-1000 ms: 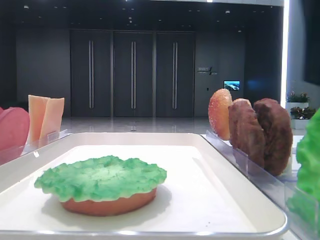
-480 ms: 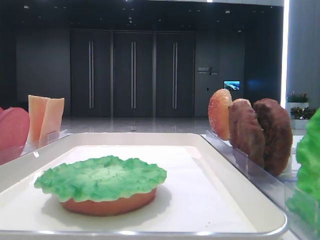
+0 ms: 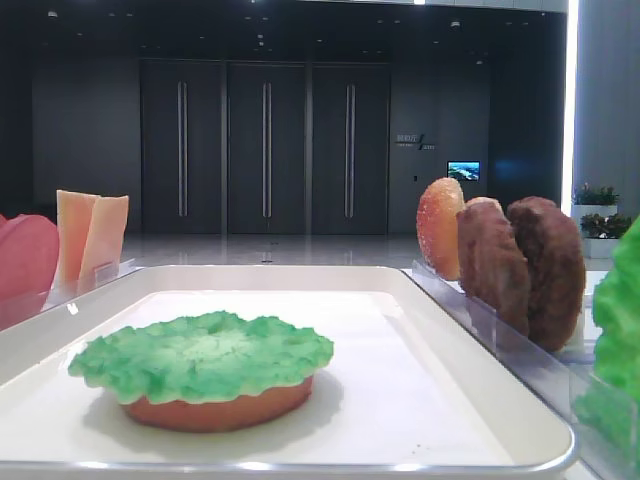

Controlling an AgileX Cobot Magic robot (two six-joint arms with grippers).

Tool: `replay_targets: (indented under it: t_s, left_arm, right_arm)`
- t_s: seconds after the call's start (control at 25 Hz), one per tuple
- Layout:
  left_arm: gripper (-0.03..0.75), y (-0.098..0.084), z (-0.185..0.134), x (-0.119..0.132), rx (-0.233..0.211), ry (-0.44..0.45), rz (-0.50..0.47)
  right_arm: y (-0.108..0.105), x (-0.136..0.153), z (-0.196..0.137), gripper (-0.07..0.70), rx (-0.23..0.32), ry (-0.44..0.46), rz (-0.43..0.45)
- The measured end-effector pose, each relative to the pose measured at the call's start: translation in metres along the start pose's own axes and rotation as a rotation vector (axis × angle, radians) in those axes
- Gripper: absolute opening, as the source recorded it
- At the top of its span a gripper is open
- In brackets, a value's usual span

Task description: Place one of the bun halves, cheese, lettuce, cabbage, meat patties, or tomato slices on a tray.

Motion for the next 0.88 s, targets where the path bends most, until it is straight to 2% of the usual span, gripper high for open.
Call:
replay_targets:
  t_s: [0.12, 0.32, 0.48, 0.88]
  left_arm:
    - [0.408, 0.000, 0.000, 0.000, 0.000, 0.000, 0.000]
    - [0.408, 0.000, 0.000, 0.000, 0.000, 0.000, 0.000]
    - [0.408, 0.000, 0.000, 0.000, 0.000, 0.000, 0.000]
    - [0.408, 0.000, 0.000, 0.000, 0.000, 0.000, 0.000]
  right_arm:
    - [0.001, -0.012, -0.007, 0.339, 0.027, -0.050, 0.013]
    - [-0.001, -0.036, -0.028, 0.339, 0.038, -0.190, 0.028]
    - [-0.003, -0.043, -0.050, 0.339, 0.053, -0.284, 0.040]
    - [-0.006, -0.036, -0.078, 0.309, 0.063, -0.430, 0.058]
Point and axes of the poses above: a point on each arm's last joint axis where the gripper is mounted, x pointing out along that axis toward the gripper, y along the wrist's bending axis when the last joint is at zero, z = x × y, the point moved 6 cm from there along x, pointing out along that axis toward the gripper, and after that the axes turned 7 degrees about x, right-handed, at the moved point
